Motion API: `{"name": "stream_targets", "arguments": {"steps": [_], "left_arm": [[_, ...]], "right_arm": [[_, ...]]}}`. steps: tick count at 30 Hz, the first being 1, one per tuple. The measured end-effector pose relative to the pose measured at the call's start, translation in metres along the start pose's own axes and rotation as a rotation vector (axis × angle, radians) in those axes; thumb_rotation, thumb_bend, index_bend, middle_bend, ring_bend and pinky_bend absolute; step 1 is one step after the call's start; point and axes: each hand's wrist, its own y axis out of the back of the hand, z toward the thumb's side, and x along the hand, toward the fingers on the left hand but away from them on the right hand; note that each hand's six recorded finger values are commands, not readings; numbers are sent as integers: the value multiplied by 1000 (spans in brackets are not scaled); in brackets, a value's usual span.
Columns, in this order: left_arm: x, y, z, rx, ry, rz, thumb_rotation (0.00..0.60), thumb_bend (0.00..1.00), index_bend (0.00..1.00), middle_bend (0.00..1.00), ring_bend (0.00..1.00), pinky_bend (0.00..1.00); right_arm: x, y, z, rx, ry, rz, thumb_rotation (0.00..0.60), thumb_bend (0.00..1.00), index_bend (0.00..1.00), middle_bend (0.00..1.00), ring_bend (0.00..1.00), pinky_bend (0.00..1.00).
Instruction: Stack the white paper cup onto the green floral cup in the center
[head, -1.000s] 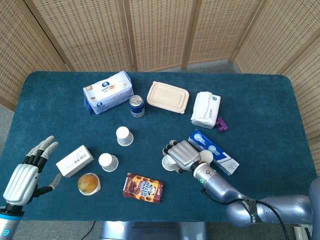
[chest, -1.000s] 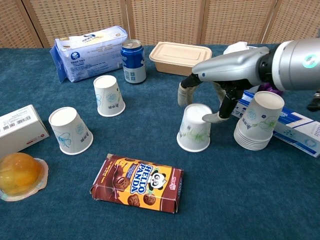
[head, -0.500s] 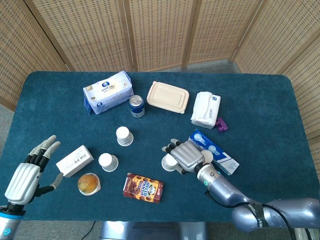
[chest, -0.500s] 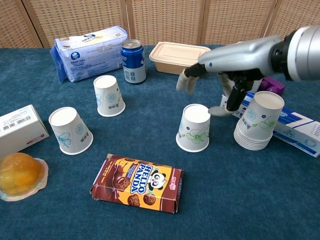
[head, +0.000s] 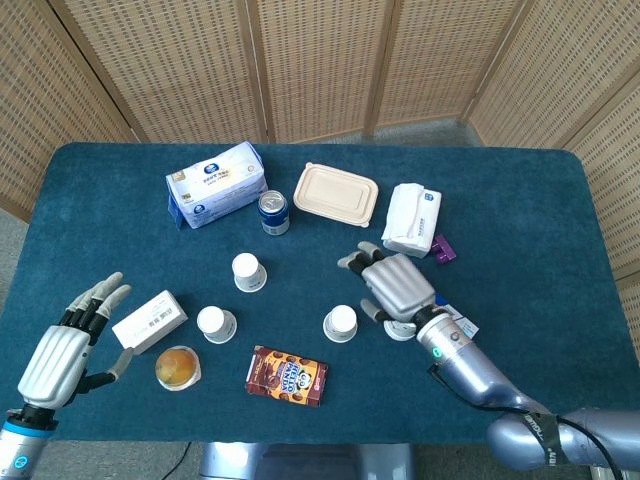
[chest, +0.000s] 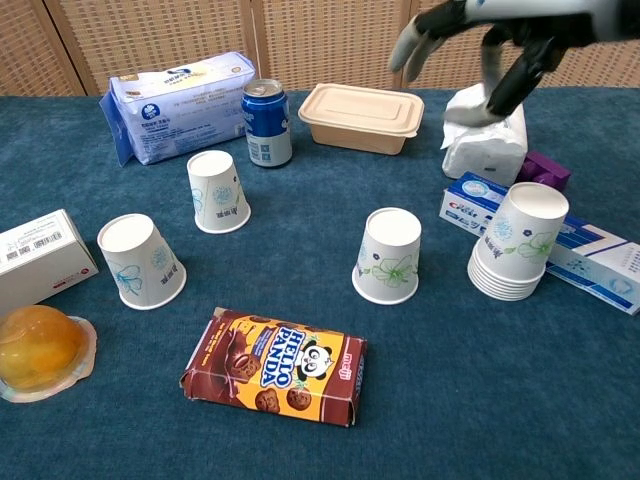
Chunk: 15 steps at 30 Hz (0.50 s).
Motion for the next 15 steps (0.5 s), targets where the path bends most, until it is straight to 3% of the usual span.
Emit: {"name": "stream_targets", "arguments": {"steps": [6, 15], "left_arm": [[4, -3, 1, 8, -8, -15, 600, 435, 20, 18, 0, 110], [11, -11, 1, 36, 6, -73, 600, 436, 0, 0, 0, 105]], "right_arm": [[17, 20, -45, 0, -120, -109, 600, 452, 196, 246, 115, 507], [55, 25, -110, 13, -300, -177, 600, 453, 196, 245, 115, 507]]}}
